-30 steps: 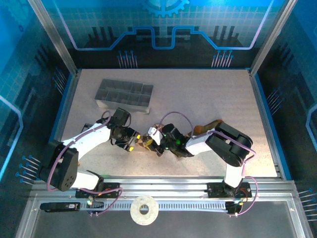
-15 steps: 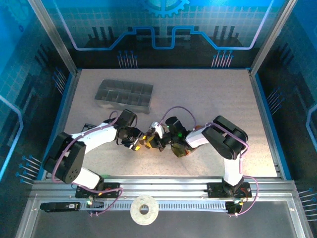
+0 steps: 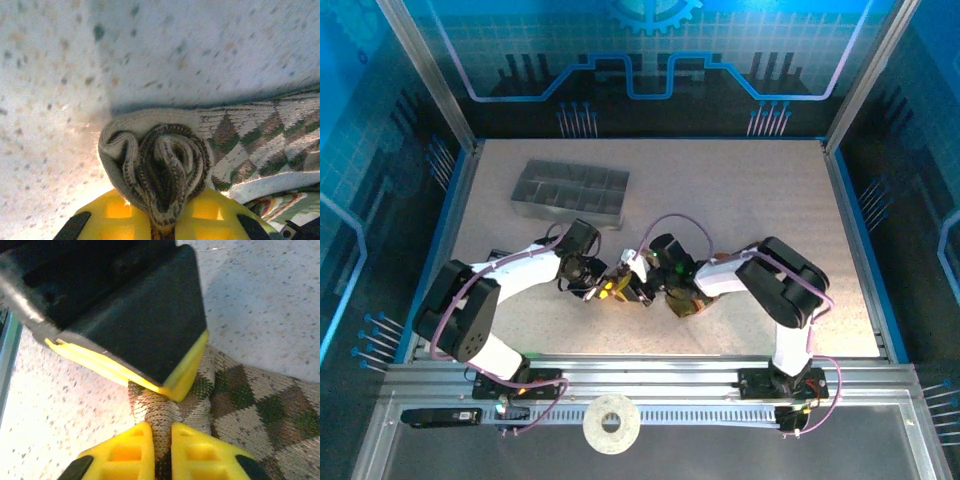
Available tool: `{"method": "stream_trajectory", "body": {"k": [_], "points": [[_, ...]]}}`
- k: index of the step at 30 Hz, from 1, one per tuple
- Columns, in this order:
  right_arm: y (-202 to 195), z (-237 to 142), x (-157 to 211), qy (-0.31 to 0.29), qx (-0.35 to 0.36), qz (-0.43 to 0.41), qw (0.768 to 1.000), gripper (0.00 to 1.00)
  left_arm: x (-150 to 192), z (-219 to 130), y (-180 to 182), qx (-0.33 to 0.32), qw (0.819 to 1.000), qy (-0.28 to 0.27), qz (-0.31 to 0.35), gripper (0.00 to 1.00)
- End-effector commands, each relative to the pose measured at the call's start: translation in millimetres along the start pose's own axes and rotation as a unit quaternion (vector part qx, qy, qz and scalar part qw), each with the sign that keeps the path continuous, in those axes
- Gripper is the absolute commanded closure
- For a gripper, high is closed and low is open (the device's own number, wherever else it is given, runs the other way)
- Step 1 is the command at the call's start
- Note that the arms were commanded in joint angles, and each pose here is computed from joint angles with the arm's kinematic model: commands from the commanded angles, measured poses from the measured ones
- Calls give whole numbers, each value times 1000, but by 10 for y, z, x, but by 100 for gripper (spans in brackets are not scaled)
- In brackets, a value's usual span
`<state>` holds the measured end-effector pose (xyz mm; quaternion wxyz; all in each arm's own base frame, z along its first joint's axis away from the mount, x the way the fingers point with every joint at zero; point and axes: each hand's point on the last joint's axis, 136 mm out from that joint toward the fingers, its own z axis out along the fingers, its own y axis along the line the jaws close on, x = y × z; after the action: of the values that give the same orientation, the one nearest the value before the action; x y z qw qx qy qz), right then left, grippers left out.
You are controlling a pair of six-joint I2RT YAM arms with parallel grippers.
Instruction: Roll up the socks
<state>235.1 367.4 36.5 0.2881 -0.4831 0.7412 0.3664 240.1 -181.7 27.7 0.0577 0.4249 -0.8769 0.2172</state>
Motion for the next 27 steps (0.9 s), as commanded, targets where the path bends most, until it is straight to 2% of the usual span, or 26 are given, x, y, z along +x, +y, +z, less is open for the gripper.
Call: {"method": "stream_trajectory", "body": {"k": [1, 4, 8, 16, 21, 24, 27], "points": [[-23, -184, 457, 78, 74, -67, 992, 73, 123, -21, 799, -143, 988, 5, -66, 100], [116, -314, 179, 44, 110, -137, 983, 53, 137, -18, 767, -143, 986, -4, -89, 100], [335, -410, 72, 14, 149, -179, 972, 40, 117, 14, 661, -158, 983, -18, -88, 100], [447, -224, -36, 25, 220, -238, 946, 38, 97, 126, 530, -176, 981, -16, -75, 100], [399, -50, -56, 48, 231, -256, 937, 40, 89, 159, 487, -179, 981, -12, -68, 100], [332, 19, 15, 67, 244, -260, 932, 44, 83, 155, 470, -177, 982, -12, -66, 100], [272, 70, 88, 85, 249, -259, 929, 54, 89, 152, 476, -177, 982, -12, -66, 100]]}}
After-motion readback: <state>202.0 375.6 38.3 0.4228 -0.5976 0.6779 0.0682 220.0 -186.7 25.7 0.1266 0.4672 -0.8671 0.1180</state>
